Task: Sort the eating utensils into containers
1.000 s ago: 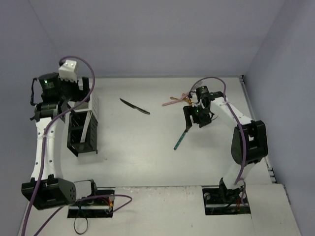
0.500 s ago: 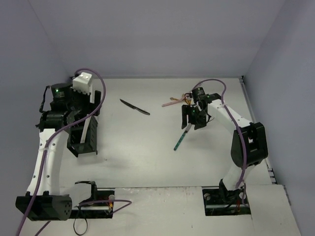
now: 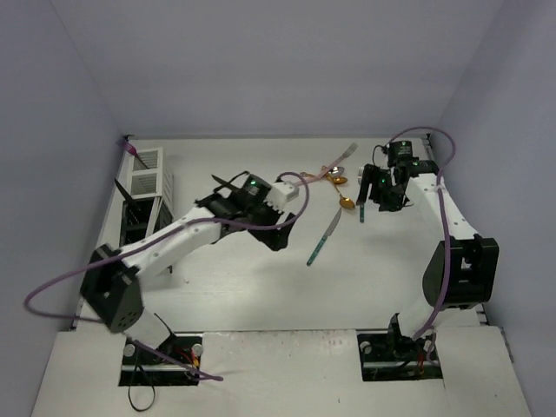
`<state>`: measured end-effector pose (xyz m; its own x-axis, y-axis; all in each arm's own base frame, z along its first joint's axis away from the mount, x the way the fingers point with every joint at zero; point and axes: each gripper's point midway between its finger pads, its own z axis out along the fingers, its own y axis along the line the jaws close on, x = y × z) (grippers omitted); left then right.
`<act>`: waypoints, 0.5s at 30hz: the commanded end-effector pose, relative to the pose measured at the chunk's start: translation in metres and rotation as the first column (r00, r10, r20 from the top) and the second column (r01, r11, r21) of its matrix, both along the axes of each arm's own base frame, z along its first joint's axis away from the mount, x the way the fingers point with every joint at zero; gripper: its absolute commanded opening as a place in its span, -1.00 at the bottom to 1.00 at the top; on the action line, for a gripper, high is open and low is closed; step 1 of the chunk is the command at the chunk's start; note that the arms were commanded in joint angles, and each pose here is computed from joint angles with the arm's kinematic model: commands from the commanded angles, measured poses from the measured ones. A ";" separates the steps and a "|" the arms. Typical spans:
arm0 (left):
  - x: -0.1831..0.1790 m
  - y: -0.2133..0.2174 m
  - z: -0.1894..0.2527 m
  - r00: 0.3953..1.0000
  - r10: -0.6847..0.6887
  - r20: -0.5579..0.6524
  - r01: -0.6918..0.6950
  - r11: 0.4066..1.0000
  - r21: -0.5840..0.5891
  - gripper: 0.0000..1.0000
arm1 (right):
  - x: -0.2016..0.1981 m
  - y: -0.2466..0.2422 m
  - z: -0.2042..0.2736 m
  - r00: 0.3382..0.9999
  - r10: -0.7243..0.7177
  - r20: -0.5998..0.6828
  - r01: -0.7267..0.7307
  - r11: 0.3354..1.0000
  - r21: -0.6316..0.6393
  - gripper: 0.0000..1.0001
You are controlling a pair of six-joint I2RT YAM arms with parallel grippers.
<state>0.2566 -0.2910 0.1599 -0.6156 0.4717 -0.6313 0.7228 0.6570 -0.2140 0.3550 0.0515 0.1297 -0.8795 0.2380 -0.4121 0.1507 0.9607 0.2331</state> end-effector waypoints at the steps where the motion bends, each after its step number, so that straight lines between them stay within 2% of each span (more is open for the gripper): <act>1: 0.013 -0.079 -0.002 1.000 -0.011 -0.029 0.008 0.998 -0.069 0.49 | 0.007 -0.045 0.043 0.987 -0.084 0.140 0.094 0.993 -0.070 0.30; 4: 0.010 -0.120 -0.020 0.997 -0.053 -0.049 0.051 0.998 -0.046 0.48 | 0.001 -0.071 0.043 0.979 -0.146 0.143 0.159 0.984 -0.080 0.31; 7: 0.012 -0.137 -0.039 0.997 -0.050 -0.059 0.050 0.999 0.000 0.47 | -0.005 -0.086 0.041 0.975 -0.172 0.139 0.183 0.980 -0.074 0.33; 12: 0.032 -0.149 -0.062 0.999 -0.009 -0.046 0.012 0.998 0.066 0.39 | -0.012 -0.097 0.037 0.974 -0.187 0.130 0.196 0.979 -0.058 0.33; 15: 0.042 -0.149 -0.084 0.999 0.006 -0.045 0.000 0.991 0.135 0.26 | -0.012 -0.102 0.037 0.973 -0.190 0.132 0.199 0.979 -0.052 0.32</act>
<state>0.2694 -0.4360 0.0567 -0.6508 0.5843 -0.4848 0.7368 0.6401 -0.2177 0.3424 -0.0466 0.1506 -0.7823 0.3881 -0.4872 0.3398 0.9214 0.1884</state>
